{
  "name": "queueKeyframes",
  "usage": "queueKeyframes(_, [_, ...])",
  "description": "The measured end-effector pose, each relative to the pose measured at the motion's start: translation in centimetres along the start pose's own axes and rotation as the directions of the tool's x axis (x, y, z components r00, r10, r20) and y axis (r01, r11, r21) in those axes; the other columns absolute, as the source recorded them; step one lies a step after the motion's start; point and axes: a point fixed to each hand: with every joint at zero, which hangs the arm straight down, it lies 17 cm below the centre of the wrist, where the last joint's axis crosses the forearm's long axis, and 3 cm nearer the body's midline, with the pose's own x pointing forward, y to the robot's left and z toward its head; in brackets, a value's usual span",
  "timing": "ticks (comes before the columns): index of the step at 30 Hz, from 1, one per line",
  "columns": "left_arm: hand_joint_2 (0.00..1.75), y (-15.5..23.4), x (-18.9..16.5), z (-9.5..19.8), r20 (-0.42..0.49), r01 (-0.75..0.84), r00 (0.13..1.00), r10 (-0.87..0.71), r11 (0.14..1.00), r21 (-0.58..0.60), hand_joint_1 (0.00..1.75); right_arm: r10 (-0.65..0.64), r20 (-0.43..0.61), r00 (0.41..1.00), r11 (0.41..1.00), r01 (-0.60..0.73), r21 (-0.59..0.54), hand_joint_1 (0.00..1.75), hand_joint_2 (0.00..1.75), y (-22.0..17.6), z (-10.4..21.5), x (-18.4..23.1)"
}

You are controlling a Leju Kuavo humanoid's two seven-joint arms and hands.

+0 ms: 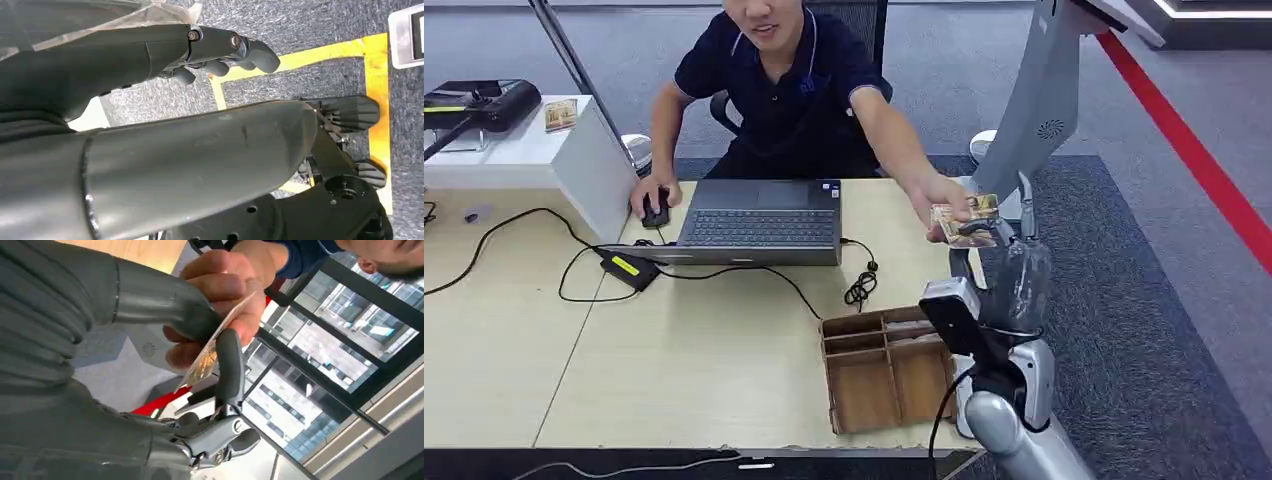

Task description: Pass the card to the sensor for recognition and then transmit it.

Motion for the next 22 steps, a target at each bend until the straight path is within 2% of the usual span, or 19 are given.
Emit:
queueKeyframes(5, [0.0,0.2,-0.2,0.0,-0.003,0.008,1.0,-0.008,1.0,0.004,0.0,-0.013,-0.011,1.0,1.0,0.013,0.008,1.75,1.75,1.1,-0.3,0.2])
queueKeyframes(6, [0.0,0.3,-0.2,0.0,-0.003,0.009,1.0,-0.009,1.0,0.004,0.0,-0.015,-0.015,1.0,1.0,0.015,0.011,0.79,1.75,1.3,-0.3,0.2])
queueKeyframes(7, [0.0,0.3,-0.2,0.0,-0.004,0.009,1.0,-0.009,1.0,0.004,0.0,-0.016,-0.017,1.0,1.0,0.016,0.013,0.12,1.75,1.5,-0.3,0.2])
queueKeyframes(8, [0.0,0.3,-0.2,0.0,-0.004,0.01,1.0,-0.01,1.0,0.005,0.0,-0.016,-0.019,1.0,1.0,0.017,0.016,0.0,1.75,1.6,-0.3,0.1])
queueKeyframes(22, [0.0,0.4,-0.2,0.1,-0.005,0.011,1.0,-0.011,1.0,0.006,0.0,-0.043,-0.031,0.999,0.998,0.044,0.037,0.0,1.75,3.0,0.1,0.3])
